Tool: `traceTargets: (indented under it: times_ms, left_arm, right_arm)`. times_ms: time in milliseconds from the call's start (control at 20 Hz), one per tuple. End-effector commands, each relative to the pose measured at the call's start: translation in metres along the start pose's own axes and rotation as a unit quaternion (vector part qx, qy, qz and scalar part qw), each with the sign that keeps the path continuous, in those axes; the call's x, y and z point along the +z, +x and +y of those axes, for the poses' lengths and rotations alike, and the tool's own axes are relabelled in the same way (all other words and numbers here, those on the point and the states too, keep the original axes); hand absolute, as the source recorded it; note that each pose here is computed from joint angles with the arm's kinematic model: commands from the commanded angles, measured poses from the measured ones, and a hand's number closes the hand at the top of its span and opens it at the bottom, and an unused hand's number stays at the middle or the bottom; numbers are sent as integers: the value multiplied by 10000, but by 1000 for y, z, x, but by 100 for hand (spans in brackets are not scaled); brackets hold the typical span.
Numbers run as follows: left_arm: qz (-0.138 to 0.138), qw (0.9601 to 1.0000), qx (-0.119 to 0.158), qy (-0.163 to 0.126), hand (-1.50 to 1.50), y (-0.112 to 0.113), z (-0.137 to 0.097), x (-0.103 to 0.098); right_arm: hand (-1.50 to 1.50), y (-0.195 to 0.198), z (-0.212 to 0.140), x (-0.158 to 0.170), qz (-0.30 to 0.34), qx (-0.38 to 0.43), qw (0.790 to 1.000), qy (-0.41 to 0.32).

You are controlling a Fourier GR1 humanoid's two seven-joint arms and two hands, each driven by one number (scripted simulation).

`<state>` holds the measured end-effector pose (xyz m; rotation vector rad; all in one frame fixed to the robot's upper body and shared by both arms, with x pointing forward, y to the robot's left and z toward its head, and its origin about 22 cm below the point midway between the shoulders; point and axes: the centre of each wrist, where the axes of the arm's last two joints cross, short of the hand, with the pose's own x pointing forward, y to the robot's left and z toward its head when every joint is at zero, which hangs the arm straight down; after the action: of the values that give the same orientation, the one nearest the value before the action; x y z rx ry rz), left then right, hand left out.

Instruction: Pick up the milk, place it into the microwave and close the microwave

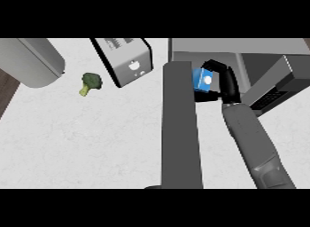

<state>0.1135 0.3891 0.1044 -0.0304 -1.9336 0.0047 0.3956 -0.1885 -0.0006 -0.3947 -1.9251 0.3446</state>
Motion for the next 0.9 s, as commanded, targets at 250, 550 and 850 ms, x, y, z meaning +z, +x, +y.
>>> traceTargets:
  times_ms: [250,550,850]
  left_arm:
    - [-56,9998,56,-206,-150,-10,1,-16]
    - [-49,9997,77,-210,-150,-14,9,-21]
    - [-98,9995,120,-293,-150,-16,-3,-29]
  right_arm:
    - [150,-2,1,-28,239,768,9959,-426]
    - [150,2,-31,-49,203,1219,9870,-1026]
    - [150,3,-55,-60,-156,2155,9693,-1174]
